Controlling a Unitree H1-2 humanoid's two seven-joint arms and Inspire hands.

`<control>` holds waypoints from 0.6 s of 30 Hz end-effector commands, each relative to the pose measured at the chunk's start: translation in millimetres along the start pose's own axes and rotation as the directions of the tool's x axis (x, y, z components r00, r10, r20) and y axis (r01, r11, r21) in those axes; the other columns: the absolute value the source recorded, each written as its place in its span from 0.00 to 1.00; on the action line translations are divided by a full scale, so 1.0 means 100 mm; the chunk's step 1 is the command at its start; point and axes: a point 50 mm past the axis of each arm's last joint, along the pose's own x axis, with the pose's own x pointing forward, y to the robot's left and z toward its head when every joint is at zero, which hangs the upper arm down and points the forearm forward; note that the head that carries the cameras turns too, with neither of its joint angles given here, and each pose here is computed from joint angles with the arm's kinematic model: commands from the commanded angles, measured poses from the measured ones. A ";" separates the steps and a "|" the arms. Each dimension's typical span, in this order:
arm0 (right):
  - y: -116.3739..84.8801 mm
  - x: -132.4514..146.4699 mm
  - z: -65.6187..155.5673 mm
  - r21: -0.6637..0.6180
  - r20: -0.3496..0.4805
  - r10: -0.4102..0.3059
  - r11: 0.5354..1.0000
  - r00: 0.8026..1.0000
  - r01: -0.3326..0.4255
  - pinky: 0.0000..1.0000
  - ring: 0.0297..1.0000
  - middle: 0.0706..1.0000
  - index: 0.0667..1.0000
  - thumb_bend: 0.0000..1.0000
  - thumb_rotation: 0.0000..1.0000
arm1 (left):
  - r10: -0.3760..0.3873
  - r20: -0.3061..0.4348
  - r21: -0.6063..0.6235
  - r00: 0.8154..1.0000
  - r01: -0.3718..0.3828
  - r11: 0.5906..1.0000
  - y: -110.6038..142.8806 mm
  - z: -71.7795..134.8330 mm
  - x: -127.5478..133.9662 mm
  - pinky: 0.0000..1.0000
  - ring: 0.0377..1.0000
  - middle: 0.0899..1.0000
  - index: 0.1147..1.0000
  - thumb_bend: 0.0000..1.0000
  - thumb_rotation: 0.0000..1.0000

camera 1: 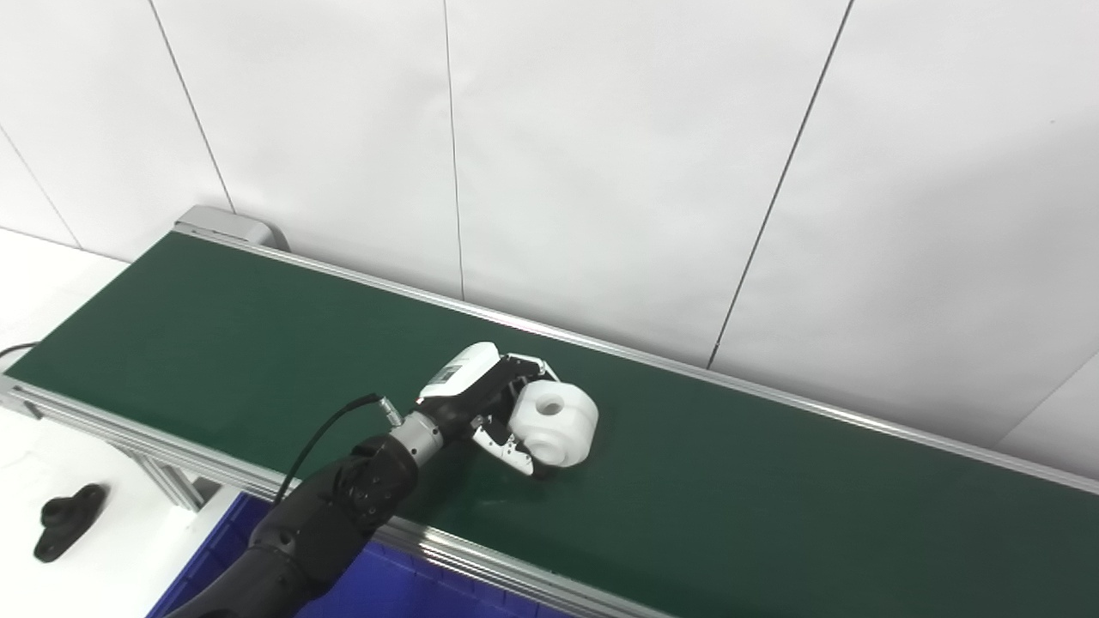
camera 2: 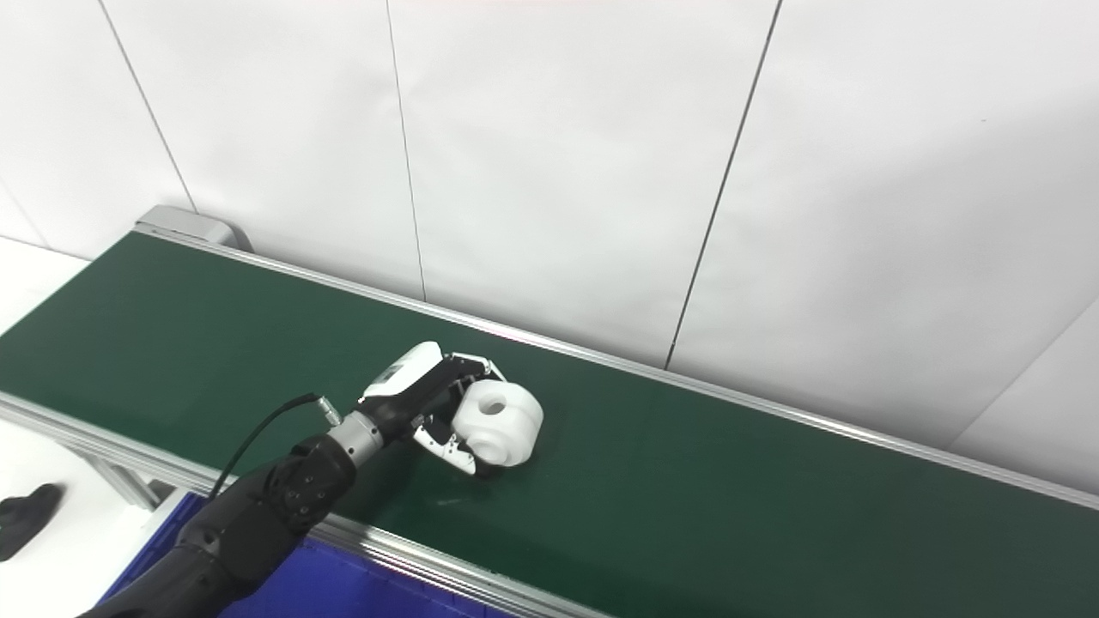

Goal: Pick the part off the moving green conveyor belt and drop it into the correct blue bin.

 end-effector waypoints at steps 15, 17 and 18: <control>-0.02 0.01 0.22 0.065 0.077 -0.025 0.998 0.997 0.020 0.81 0.84 0.86 0.91 0.80 0.51 | 0.188 0.126 -0.190 0.974 -0.162 0.968 0.33 0.35 -0.68 0.35 0.42 0.45 0.47 0.47 0.00; -0.02 0.01 0.25 0.066 0.087 -0.028 0.998 0.996 0.022 0.79 0.83 0.86 0.90 0.78 0.50 | 0.190 0.133 -0.203 0.973 -0.161 0.966 0.34 0.40 -0.81 0.35 0.42 0.46 0.47 0.47 0.00; -0.02 0.02 0.27 0.072 0.090 -0.029 0.997 0.996 0.022 0.80 0.84 0.86 0.90 0.77 0.50 | 0.190 0.141 -0.207 0.972 -0.159 0.965 0.35 0.42 -0.87 0.35 0.43 0.46 0.46 0.47 0.00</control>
